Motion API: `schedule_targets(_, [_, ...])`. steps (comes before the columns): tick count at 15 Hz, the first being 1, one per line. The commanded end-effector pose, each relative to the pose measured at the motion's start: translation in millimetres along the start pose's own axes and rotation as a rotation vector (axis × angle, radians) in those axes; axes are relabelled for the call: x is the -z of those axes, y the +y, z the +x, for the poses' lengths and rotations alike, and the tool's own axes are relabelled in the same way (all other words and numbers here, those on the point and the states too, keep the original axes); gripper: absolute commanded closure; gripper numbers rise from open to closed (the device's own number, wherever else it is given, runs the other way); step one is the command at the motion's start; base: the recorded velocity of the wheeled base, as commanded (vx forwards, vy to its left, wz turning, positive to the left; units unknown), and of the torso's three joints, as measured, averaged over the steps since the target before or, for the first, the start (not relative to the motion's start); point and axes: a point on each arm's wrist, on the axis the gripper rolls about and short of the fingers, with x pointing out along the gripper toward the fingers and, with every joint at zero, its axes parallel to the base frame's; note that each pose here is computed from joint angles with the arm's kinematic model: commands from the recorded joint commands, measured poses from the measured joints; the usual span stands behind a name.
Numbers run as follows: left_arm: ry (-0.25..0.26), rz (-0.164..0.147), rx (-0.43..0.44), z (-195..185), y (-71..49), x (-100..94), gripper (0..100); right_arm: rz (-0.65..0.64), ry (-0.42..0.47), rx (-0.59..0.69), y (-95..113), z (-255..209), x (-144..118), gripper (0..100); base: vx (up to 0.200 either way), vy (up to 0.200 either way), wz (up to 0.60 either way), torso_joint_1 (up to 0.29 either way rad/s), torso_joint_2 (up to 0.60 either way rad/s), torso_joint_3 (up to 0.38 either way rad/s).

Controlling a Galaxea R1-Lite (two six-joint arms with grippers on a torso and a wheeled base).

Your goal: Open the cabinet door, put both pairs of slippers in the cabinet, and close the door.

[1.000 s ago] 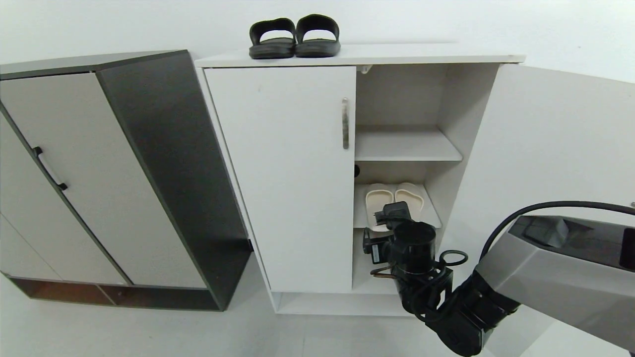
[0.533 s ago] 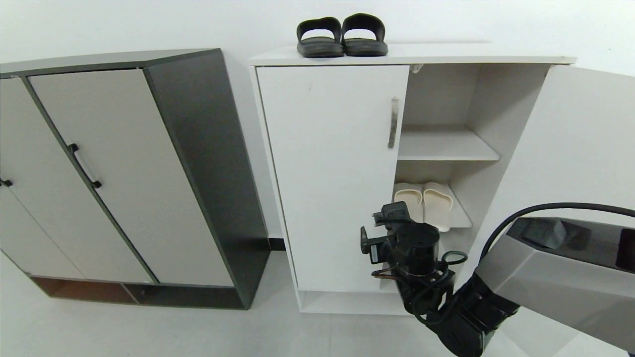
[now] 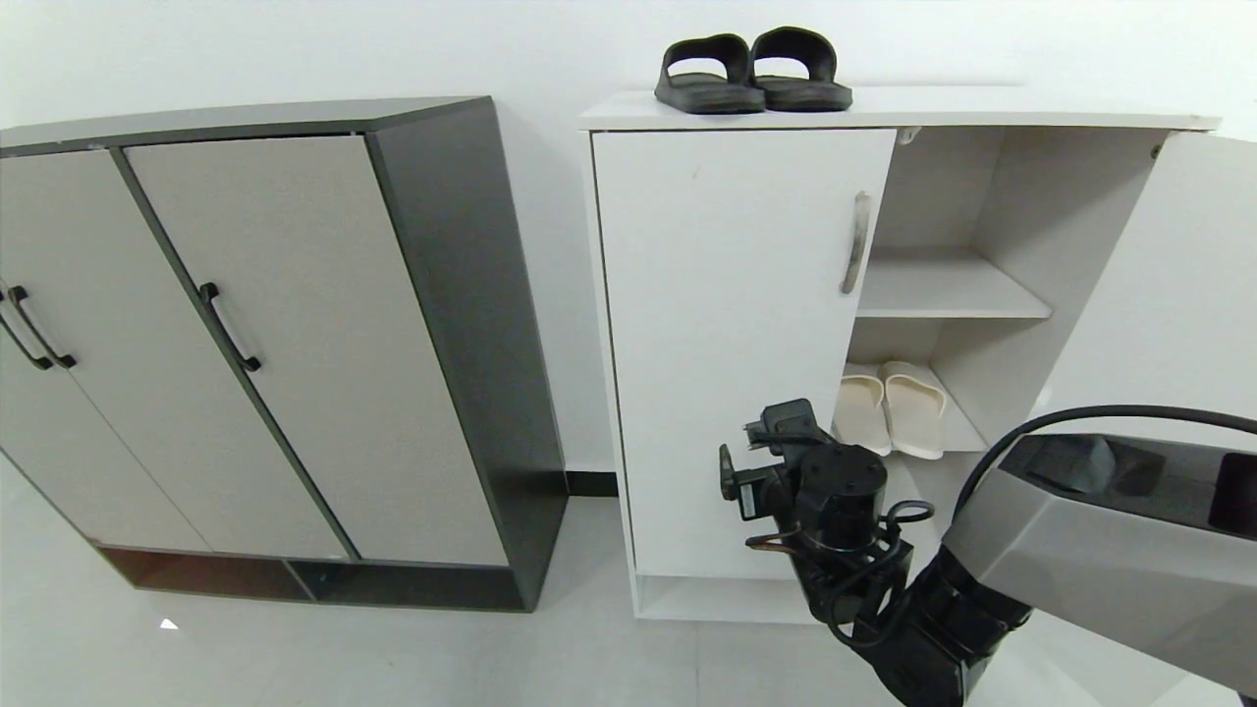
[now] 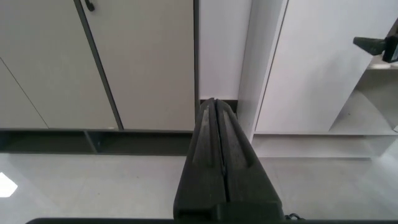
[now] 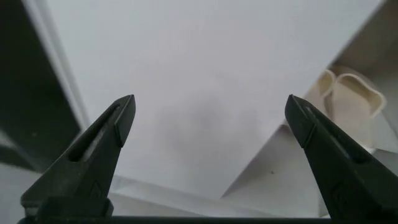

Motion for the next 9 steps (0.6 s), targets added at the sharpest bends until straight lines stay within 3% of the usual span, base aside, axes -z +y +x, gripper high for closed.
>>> schedule_targets(1, [0.000, -0.001, 0.000, 0.0, 0.0, 0.0, 100, -0.010, 0.003, -0.008, 1.7, -0.4, 3.7, 0, 0.000, 0.000, 0.00, 0.000, 0.00, 0.000])
schedule_targets(9, [0.000, 0.000, 0.001, 0.0, 0.0, 0.0, 100, -0.012, 0.001, -0.010, 2.5, 0.4, 6.1, 0, 0.000, 0.000, 0.00, 0.000, 0.00, 0.000])
